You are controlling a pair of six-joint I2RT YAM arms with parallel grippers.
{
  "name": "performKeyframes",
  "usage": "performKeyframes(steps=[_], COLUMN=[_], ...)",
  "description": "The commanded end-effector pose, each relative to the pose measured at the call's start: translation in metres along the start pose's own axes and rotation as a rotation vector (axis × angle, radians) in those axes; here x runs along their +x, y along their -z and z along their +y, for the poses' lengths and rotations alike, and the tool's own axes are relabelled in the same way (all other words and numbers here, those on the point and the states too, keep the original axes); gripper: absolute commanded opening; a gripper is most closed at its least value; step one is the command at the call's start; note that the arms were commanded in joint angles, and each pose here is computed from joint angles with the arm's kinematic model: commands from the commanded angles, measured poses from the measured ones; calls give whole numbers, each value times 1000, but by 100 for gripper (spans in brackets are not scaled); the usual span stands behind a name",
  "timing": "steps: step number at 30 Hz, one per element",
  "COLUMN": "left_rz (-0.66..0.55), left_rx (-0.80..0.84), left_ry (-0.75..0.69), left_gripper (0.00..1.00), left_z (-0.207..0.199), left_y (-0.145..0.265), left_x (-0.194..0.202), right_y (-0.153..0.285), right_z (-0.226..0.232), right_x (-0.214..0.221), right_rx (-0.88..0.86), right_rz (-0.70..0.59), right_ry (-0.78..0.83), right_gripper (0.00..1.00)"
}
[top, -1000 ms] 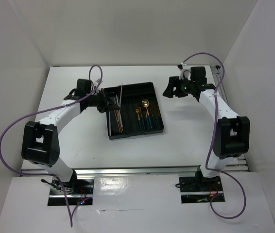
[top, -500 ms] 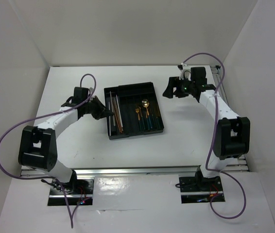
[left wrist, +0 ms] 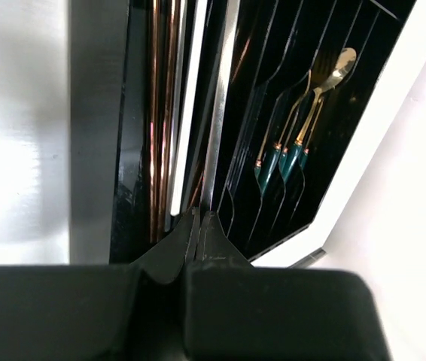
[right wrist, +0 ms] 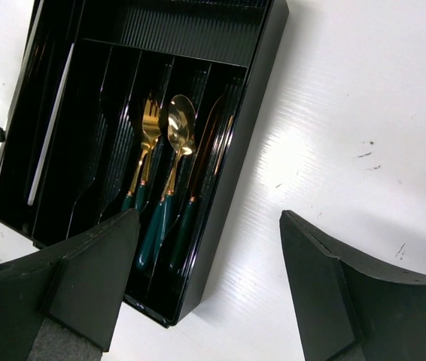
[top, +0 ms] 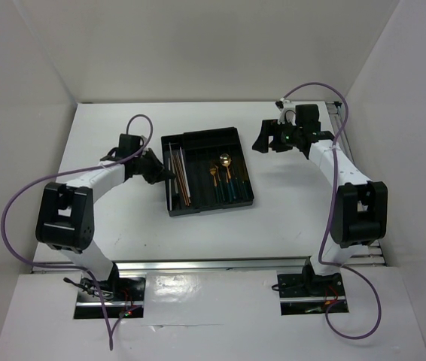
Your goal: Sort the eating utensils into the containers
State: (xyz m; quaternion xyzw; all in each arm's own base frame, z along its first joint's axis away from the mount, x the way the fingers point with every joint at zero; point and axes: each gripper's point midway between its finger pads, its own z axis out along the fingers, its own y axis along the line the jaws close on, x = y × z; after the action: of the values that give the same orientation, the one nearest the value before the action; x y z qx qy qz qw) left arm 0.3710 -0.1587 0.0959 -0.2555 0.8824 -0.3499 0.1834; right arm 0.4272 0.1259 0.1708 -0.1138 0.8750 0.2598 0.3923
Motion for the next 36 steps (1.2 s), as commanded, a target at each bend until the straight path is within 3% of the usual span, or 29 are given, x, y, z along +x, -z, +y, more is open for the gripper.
performKeyframes(steps=[1, 3, 5, 9, 10, 12, 13, 20, 24, 29, 36], left_rz=[-57, -50, -56, -51, -68, -83, -99, -194, -224, -268, -385], left_rx=[29, 22, 14, 8, 6, 8, 23, 55, 67, 79, -6], left_ry=[-56, -51, -59, -65, -84, -115, -146, -250, -295, -338, -568], left_gripper=[0, 2, 14, 58, 78, 96, 100, 100, 100, 100, 100], left_z=[-14, -11, -10, -8, -10, -13, -20, -44, -48, -54, -58], left_y=[0, -3, -6, -10, -9, -8, -3, 25, 38, 56, 97], left_x=[-21, -20, -23, -24, -29, -34, -37, -51, -50, -48, -65], right_y=[13, 13, 13, 9, 9, 9, 9, 10, 10, 13, 21], right_z=[11, 11, 11, 9, 9, 9, 9, 8, 7, 9, 2], right_x=[-18, -20, -20, -17, -17, -17, -17, -24, -24, -26, -16], right_rx=[-6, -6, -6, -6, -6, -6, -6, 2, 11, 10, 57], right_rz=[-70, -78, -78, -69, -69, -69, -69, -86, -87, -95, -87], right_ry=[46, 50, 50, 45, 45, 45, 45, 53, 44, 48, 112], right_gripper=[83, 83, 82, 80, 80, 80, 80, 86, 95, 95, 95])
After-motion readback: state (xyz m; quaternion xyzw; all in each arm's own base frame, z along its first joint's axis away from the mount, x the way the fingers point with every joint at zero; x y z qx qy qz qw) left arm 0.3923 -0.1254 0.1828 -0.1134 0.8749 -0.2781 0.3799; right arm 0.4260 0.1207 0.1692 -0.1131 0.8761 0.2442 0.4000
